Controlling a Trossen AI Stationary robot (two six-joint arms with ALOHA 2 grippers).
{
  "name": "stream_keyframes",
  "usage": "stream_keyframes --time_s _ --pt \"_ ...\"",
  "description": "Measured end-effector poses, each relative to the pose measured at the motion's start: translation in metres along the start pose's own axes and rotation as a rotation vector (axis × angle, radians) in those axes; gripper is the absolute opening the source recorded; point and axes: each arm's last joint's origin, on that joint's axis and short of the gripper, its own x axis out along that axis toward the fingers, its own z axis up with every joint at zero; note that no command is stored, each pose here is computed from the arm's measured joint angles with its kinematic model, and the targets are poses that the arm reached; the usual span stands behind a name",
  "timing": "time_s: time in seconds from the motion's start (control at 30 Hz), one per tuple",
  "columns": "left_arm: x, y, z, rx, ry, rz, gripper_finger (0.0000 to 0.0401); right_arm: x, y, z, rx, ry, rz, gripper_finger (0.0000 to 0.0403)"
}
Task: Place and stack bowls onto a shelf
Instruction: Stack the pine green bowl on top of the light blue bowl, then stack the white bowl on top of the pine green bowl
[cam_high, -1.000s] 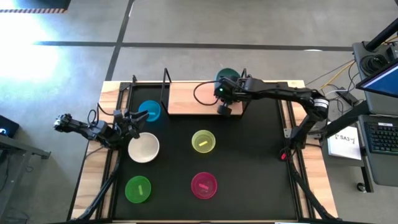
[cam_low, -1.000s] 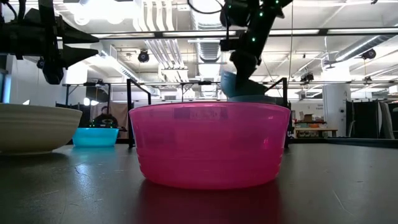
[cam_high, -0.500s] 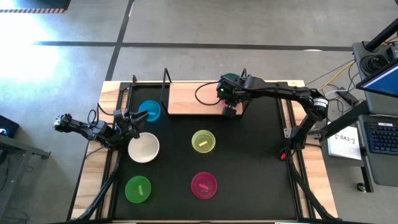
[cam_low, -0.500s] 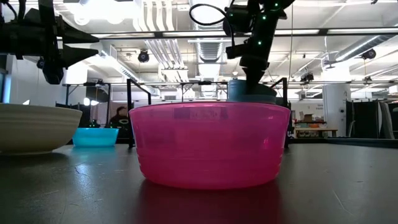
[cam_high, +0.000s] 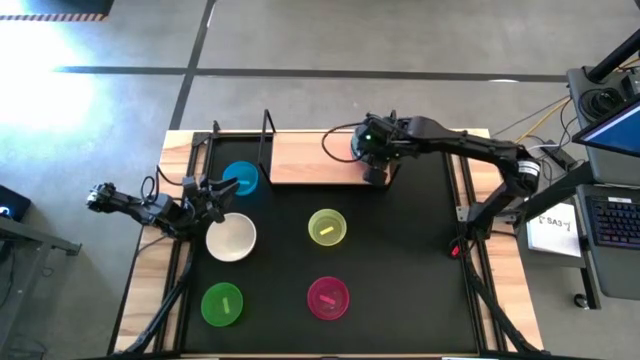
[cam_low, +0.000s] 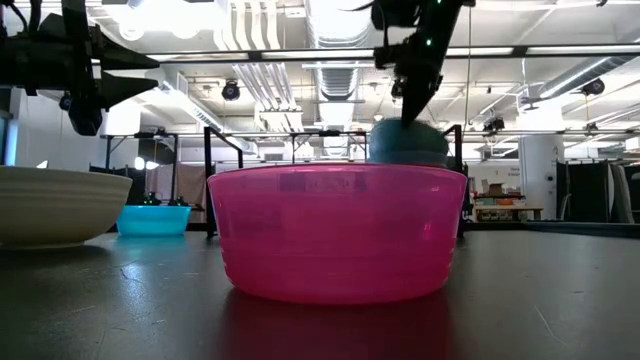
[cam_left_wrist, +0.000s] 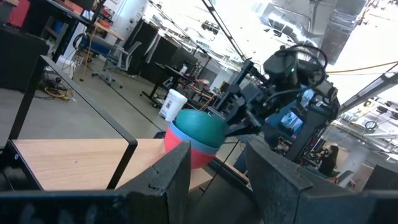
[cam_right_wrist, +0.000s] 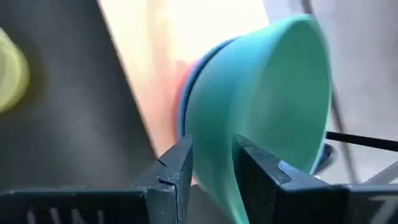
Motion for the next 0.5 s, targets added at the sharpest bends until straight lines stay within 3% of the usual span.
stream_keyframes --time_s 0.13,0.33,0.5 --pt "0.000 0.000 0.000 0.000 0.000 0.000 0.0136 -0.012 0.001 0.001 0.021 -0.060 0.111 0.0102" --pt "0.000 0.000 0.000 0.000 0.000 0.000 0.0136 -0.017 0.001 0.002 0.036 -0.091 0.128 0.0102" --pt "0.000 0.000 0.000 0.000 0.000 0.000 0.0136 -0.019 0.010 0.003 0.054 -0.117 0.387 0.0102"
